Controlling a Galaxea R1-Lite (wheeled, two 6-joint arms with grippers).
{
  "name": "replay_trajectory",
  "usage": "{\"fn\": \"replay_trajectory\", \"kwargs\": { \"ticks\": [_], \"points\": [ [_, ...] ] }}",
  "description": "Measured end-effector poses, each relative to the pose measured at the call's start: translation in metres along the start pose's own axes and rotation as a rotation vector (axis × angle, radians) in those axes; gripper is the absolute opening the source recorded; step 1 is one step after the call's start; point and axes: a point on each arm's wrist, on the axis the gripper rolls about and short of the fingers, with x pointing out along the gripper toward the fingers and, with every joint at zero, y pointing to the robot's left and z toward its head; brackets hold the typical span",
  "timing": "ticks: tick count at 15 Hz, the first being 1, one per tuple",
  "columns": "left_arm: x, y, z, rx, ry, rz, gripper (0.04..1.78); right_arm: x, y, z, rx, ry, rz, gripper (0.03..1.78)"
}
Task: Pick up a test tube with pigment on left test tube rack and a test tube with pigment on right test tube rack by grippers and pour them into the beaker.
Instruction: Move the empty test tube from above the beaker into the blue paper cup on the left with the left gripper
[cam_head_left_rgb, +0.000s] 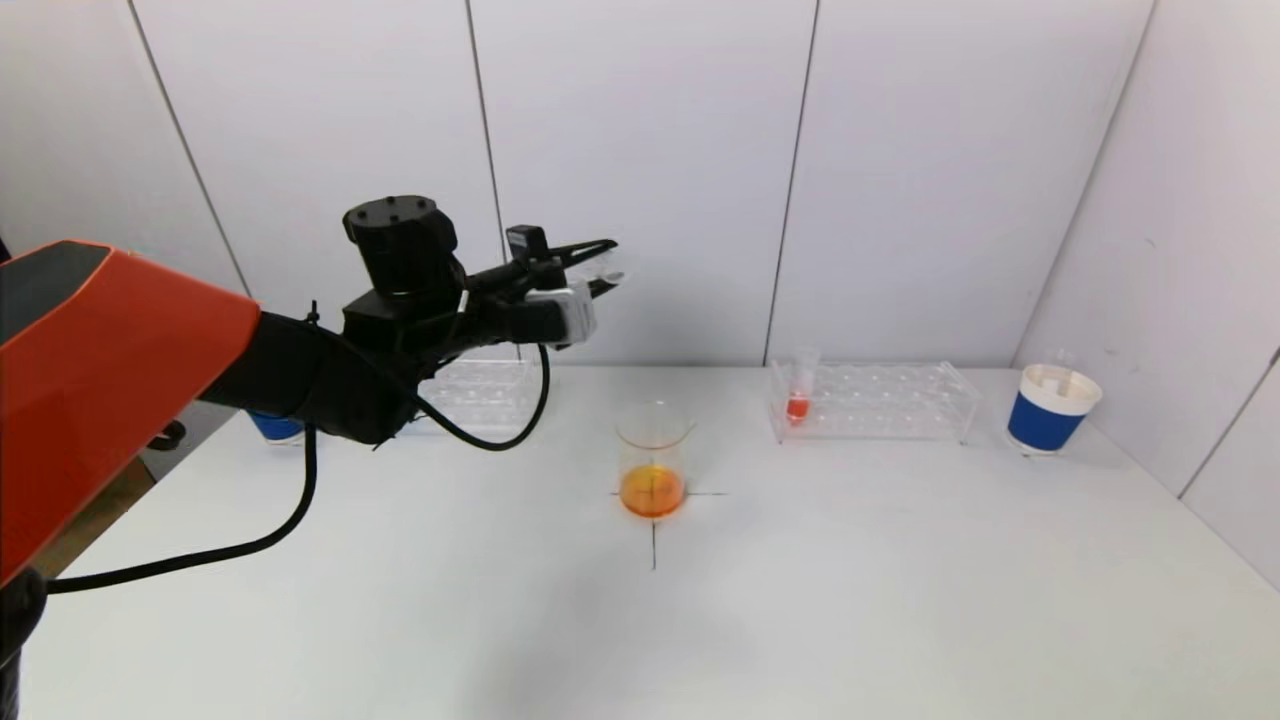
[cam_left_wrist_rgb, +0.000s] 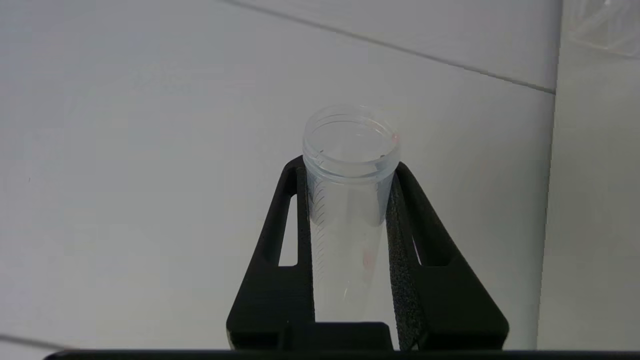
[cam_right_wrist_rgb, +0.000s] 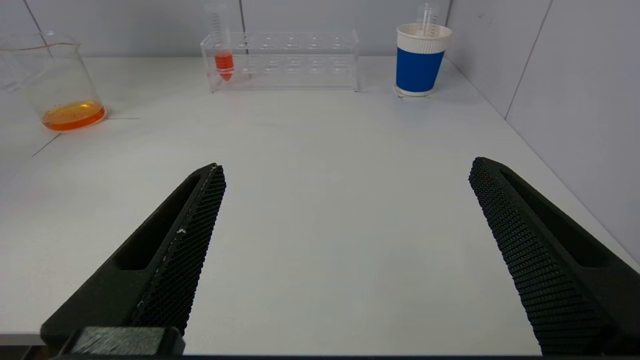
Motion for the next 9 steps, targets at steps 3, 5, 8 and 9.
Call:
{"fn": "replay_trajectory", "kwargs": {
  "ticks": [3,5,8,9],
  "points": [
    [-0.01,0.018,0.007,-0.206,0.183,0.135,0.44,0.0,0.0,0.0,0.0,0.0,0.0,1.77],
    [-0.014,0.031,0.011,-0.335,0.278,0.243,0.44,0.0,0.0,0.0,0.0,0.0,0.001,1.77],
    [-0.023,0.048,0.013,-0.444,0.425,0.409,0.44,0.0,0.0,0.0,0.0,0.0,0.0,1.77],
    [-0.026,0.052,0.013,-0.477,0.479,0.465,0.44,0.0,0.0,0.0,0.0,0.0,0.0,1.77]
  ]
}}
